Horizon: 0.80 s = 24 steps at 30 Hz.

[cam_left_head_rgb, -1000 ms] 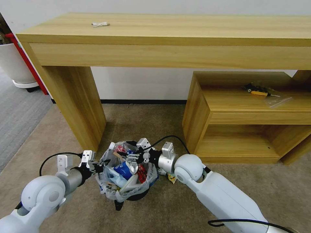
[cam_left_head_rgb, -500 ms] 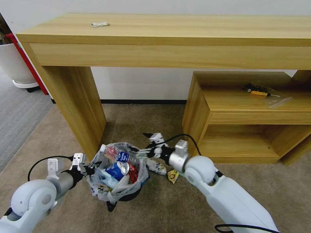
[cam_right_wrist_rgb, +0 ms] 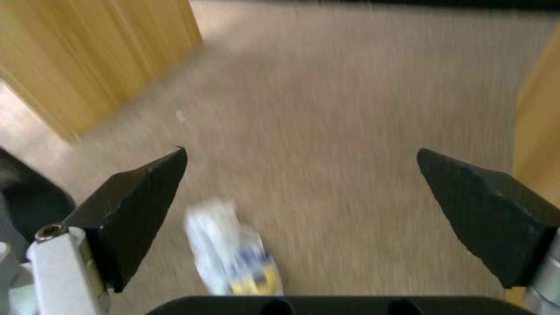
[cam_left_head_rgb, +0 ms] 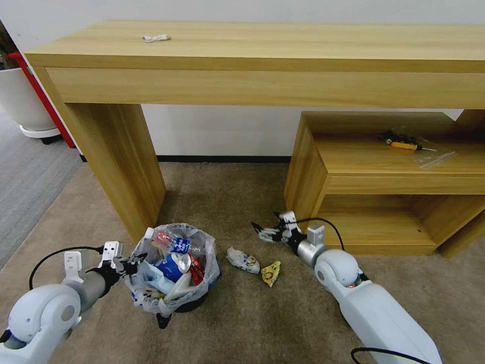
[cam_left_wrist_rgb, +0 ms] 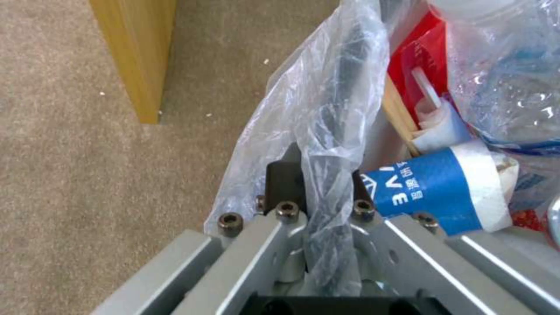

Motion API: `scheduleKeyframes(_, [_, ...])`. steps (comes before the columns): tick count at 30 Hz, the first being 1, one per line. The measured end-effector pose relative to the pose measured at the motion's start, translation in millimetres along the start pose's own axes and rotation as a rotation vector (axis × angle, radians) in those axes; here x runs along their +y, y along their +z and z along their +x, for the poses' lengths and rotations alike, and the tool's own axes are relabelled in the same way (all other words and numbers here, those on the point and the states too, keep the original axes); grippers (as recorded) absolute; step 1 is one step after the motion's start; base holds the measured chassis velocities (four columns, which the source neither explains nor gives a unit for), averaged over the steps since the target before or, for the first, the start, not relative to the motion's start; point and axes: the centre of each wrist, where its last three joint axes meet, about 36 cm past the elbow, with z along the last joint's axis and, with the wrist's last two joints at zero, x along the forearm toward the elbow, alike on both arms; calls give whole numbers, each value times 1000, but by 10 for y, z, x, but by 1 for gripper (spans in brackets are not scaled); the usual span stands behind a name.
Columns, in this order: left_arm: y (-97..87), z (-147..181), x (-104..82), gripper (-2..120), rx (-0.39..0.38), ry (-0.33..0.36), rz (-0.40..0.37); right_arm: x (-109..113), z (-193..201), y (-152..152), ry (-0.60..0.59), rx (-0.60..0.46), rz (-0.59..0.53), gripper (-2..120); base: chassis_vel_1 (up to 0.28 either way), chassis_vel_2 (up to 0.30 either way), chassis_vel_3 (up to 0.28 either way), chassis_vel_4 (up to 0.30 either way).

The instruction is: Pick up the trash bin and place the garbage on the floor into it.

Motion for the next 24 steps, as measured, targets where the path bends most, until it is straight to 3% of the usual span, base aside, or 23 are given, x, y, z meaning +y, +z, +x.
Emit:
scheduleKeyframes(6, [7, 0, 19, 0, -5, -7, 10, -14, -63, 259, 5, 70, -26, 100, 0, 0, 0, 0])
scheduleKeyframes(10, [-7, 0, 32, 0, -8, -8, 13, -18, -245, 716, 36, 242, -90, 100, 0, 0, 0, 0])
scheduleKeyframes(20, [-43, 0, 32, 0, -9, -2, 7, -37, -420, 1007, 80, 337, -126, 100, 0, 0, 0, 0])
scheduleKeyframes(24, [-53, 17, 36, 0, -12, -1, 6, -31, -486, 1070, 82, 350, -134, 93, 0, 0, 0, 0])
